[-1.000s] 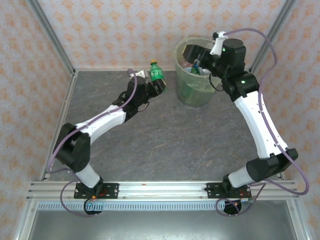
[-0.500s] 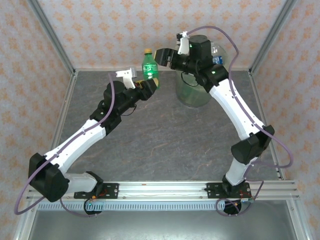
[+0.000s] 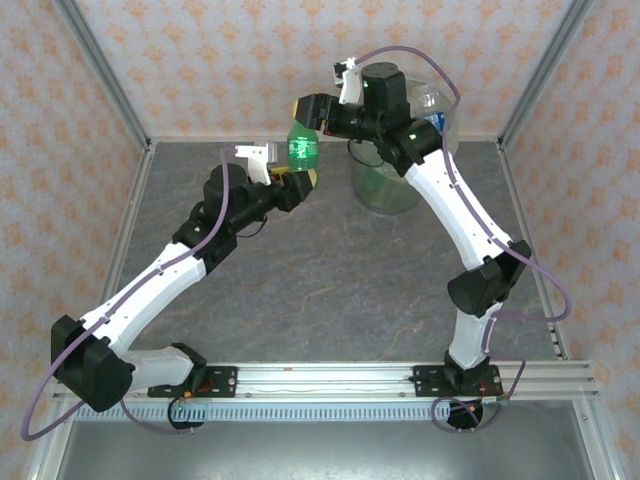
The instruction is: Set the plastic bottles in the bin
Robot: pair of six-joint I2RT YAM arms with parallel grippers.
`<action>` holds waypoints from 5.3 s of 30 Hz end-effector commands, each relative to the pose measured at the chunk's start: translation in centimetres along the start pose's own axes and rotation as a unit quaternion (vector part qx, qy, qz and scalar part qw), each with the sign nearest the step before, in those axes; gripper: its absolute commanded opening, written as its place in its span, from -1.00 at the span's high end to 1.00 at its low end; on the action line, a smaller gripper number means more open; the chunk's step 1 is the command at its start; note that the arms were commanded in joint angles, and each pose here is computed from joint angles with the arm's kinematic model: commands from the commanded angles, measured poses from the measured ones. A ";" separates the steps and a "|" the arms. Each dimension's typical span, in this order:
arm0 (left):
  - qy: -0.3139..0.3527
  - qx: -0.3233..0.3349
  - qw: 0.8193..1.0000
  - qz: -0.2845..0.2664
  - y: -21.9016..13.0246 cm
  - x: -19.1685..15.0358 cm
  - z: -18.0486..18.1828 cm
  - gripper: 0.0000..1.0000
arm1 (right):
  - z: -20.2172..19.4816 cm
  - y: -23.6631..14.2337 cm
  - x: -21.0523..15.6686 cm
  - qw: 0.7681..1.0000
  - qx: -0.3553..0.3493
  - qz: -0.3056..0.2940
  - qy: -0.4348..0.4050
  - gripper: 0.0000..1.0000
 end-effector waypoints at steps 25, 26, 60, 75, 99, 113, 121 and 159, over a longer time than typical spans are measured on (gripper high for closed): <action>0.042 0.020 0.999 -0.023 -2.7 2.4 -1.0 -0.89 | -1.2 -2.5 2.7 0.999 -0.019 -0.031 0.038 0.59; 0.041 0.025 0.998 -0.030 -3.1 2.7 -1.0 -0.98 | -1.6 -3.1 3.1 0.998 -0.022 -0.039 0.042 0.59; 0.010 0.052 0.994 -0.090 -6.7 4.3 -0.6 -0.98 | -23.0 -20.1 10.6 0.884 -0.193 -0.336 0.261 0.52; 0.007 0.059 0.994 -0.090 -6.9 4.0 -0.3 -0.99 | -26.7 -17.3 9.5 0.891 -0.267 -0.265 0.255 -0.38; -0.001 0.097 0.993 -0.071 -5.8 3.4 1.1 -0.98 | -22.0 -14.6 11.2 0.925 -0.288 -0.212 0.127 -0.99; -0.020 0.106 0.992 -0.066 -6.7 2.5 1.6 -0.98 | -21.6 -5.5 11.5 0.956 -0.207 -0.178 0.103 -0.99; -0.017 0.121 0.990 -0.066 -7.4 2.3 2.0 -0.99 | -22.7 -1.6 9.2 0.966 -0.196 -0.131 0.110 -0.99; 0.029 0.434 0.896 -0.094 -13.9 -1.4 13.2 -0.98 | -13.7 -19.2 0.1 0.939 -0.275 -0.206 -0.013 -0.99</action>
Point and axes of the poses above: each hand's point on the last joint's axis, 136 mm out from that joint toward the fingers, its own y axis out along the fingers, its own z axis along the line the jaws close on, x = y × z, the point moved 2 cm from there along -y, back along the fingers
